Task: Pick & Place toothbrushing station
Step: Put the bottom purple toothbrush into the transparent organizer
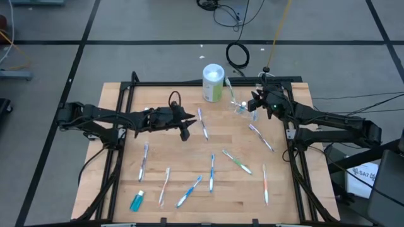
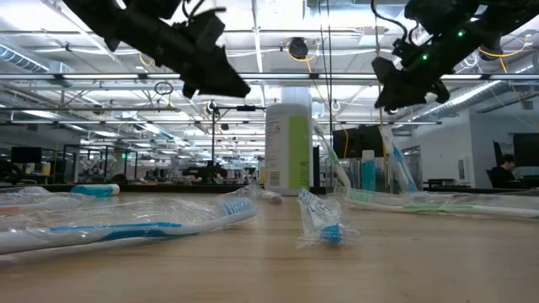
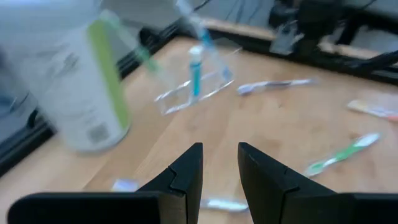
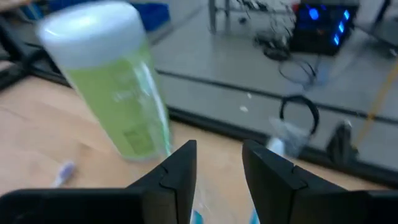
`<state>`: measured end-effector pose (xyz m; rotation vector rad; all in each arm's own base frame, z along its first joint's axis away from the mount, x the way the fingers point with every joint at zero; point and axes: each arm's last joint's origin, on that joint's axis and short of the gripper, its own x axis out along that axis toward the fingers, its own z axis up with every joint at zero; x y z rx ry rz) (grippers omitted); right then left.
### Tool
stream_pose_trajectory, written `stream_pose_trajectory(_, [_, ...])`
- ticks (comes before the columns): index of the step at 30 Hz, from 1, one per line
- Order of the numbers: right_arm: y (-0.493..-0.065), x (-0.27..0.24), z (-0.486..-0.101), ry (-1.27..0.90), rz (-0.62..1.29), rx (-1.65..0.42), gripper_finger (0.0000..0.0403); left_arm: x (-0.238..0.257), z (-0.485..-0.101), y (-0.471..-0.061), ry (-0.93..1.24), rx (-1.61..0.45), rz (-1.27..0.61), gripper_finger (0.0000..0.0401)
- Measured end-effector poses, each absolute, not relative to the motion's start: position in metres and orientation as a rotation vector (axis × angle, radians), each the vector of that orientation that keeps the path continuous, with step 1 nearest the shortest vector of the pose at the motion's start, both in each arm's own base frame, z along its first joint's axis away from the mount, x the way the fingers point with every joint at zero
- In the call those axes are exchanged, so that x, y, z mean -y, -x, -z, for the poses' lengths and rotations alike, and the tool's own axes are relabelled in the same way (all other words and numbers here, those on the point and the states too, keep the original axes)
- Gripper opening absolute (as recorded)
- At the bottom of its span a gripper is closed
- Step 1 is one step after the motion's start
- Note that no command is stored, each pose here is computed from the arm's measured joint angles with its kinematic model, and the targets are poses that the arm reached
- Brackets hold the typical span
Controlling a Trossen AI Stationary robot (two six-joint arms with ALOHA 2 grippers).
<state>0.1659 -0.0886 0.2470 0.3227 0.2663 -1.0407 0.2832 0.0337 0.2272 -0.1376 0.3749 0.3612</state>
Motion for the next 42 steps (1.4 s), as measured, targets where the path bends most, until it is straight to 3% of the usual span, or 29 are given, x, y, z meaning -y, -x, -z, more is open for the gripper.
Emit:
stream_pose_trajectory(15, [-0.172,0.078,-0.249,-0.203,0.955,-0.306,0.0126,-0.078,-0.2,-0.254,0.211,-0.681,-0.692,0.0109])
stream_pose_trajectory(23, [-0.174,0.079,-0.245,-0.199,0.956,-0.334,0.0145,-0.086,-0.198,-0.249,0.246,-0.702,-0.741,0.0112])
stream_pose_trajectory(35, [-0.183,0.082,-0.244,-0.195,0.953,-0.305,0.0179,-0.086,-0.197,-0.248,0.307,-0.691,-0.767,0.0229])
stream_pose_trajectory(42, [-0.183,0.082,-0.244,-0.196,0.953,-0.306,0.0177,-0.085,-0.202,-0.255,0.505,-0.557,-0.755,0.0247])
